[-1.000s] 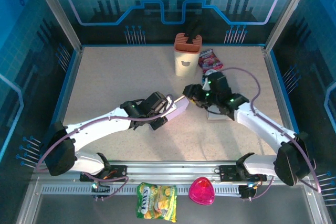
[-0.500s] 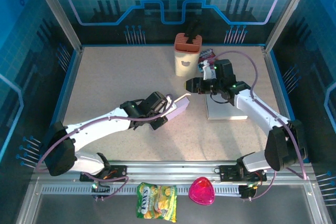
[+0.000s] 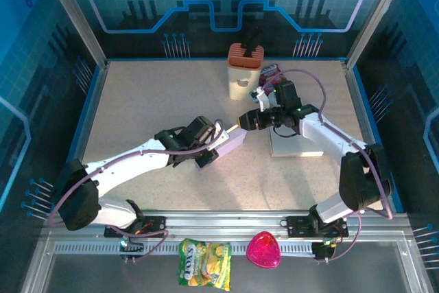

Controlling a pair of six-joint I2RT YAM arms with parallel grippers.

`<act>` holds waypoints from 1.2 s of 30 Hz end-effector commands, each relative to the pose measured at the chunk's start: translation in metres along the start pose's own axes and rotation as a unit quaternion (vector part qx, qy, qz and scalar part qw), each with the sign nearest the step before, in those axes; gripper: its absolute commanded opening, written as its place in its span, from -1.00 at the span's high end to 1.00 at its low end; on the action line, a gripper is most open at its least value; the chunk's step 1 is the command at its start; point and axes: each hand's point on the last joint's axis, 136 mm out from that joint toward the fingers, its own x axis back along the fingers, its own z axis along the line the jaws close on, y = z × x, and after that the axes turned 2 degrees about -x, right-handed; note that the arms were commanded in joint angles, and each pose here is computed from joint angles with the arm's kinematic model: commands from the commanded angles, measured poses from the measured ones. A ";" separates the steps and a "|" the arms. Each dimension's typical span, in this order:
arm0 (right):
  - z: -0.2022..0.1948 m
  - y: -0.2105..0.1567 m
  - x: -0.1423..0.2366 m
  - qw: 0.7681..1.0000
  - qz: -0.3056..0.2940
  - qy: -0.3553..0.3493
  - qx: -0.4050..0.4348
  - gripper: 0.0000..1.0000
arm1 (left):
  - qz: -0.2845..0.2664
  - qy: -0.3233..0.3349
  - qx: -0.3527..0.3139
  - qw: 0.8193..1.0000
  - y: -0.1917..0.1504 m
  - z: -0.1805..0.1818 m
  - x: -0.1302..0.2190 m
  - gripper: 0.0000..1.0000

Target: Fold the paper box

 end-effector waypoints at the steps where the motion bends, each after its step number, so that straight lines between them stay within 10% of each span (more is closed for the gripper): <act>1: 0.008 0.004 0.002 0.999 0.005 0.023 0.023 -0.10 | 0.028 -0.029 0.005 0.999 -0.013 -0.009 -0.009 0.33; 36: -0.007 -0.010 0.014 0.997 -0.006 -0.067 0.042 0.59 | 0.034 -0.028 0.006 0.999 -0.013 -0.007 -0.011 0.33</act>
